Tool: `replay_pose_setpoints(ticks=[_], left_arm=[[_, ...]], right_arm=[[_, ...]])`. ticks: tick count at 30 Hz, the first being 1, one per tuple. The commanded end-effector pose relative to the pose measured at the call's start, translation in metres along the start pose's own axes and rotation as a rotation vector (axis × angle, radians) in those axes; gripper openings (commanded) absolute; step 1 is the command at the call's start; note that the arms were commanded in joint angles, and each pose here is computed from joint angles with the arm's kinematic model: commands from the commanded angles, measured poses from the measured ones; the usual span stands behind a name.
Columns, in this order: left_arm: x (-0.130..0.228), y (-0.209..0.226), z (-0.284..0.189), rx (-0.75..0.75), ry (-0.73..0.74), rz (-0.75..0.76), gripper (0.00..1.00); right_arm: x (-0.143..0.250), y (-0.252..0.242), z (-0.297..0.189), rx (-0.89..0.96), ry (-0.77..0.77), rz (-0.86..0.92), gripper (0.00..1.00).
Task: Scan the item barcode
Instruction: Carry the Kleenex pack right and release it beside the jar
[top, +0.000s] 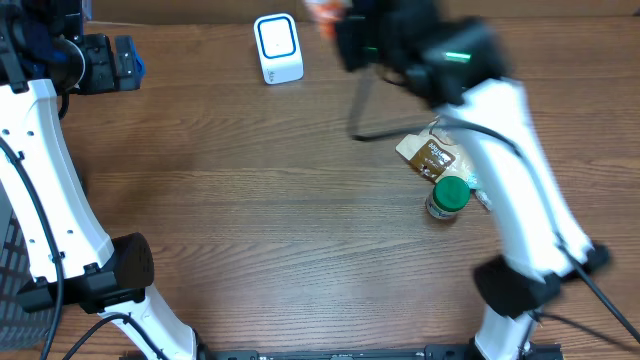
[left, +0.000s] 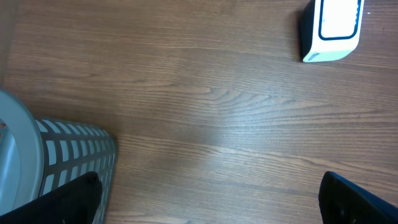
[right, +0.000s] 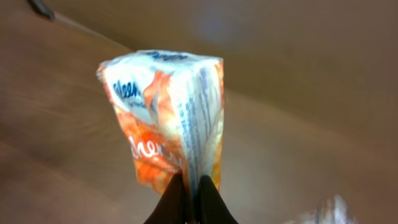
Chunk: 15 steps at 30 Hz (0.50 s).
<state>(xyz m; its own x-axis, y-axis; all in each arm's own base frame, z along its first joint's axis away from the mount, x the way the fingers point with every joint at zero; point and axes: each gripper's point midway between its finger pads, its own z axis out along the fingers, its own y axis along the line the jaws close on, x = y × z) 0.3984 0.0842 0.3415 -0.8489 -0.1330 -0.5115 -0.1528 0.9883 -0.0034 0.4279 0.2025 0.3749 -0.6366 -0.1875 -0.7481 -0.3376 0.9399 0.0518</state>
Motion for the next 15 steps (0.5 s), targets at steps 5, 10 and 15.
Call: replay_pose_setpoints(ticks=[5, 10, 15], left_arm=[[0.000, 0.002, -0.002, -0.007, -0.004, 0.010, 1.00], [0.000, 0.002, -0.002, -0.007, -0.004, 0.010, 1.00], [0.000, 0.002, -0.002, -0.007, -0.004, 0.010, 1.00]], right_arm=[[0.085, -0.099, -0.033, 0.195, 0.315, 0.566, 0.04], [0.136, -0.159, -0.018, 0.330, 0.463, 0.705, 0.04], [0.203, -0.197, 0.003, 0.430, 0.635, 0.844, 0.04]])
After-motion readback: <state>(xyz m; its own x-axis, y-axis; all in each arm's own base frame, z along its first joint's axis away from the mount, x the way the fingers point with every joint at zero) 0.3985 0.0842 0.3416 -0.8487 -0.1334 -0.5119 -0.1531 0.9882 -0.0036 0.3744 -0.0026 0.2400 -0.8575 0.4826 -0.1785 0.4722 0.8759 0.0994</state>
